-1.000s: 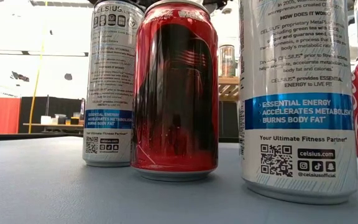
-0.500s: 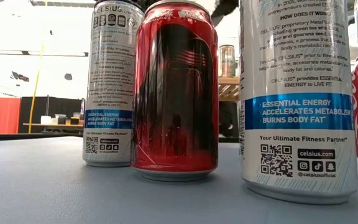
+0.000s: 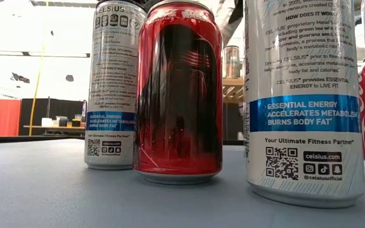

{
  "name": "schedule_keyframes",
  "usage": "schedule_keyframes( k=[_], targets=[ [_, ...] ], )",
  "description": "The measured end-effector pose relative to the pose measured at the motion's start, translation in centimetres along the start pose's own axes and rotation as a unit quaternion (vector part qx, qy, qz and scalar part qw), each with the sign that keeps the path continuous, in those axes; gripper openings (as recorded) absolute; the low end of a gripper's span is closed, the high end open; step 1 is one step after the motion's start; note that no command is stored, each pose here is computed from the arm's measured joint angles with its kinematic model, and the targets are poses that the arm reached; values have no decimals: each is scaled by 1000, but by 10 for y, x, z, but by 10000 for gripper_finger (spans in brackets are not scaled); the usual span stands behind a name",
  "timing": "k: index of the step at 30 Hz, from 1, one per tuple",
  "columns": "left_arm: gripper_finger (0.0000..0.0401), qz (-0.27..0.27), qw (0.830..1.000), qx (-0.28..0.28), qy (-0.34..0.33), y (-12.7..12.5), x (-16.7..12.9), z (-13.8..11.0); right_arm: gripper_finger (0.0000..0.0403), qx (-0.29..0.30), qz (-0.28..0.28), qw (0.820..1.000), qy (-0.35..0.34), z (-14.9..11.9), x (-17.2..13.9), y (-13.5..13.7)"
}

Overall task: Place canned beverage on shelf
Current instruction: Put the left white-yellow soda can on the shelf aligned with the other white-yellow soda can

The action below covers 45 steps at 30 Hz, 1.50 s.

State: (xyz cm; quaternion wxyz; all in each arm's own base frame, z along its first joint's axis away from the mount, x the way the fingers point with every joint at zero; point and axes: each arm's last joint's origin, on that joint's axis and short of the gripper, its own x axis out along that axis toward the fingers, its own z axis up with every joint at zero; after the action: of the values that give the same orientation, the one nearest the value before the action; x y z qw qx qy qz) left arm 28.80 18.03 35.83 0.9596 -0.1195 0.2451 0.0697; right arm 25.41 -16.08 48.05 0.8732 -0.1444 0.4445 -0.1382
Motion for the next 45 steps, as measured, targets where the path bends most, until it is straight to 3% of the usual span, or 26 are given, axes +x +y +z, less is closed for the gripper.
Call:
schedule_keyframes(
  k=[5,8,25,35,45],
  targets=[
    [336,21,999,-26,-1,1,0,0,174,12,-40,998,42,-5,-11,6],
    [336,27,999,-41,-1,2,0,0,174,31,-32,996,80,-11,-8,8],
    [336,27,999,-31,-5,2,0,1,174,63,0,995,76,-9,-4,12],
    [336,14,1000,-9,-22,3,-1,4,174,51,14,995,80,-3,4,22],
    [336,8,998,11,-66,4,-2,13,174,52,14,995,85,-2,6,26]
  ],
)
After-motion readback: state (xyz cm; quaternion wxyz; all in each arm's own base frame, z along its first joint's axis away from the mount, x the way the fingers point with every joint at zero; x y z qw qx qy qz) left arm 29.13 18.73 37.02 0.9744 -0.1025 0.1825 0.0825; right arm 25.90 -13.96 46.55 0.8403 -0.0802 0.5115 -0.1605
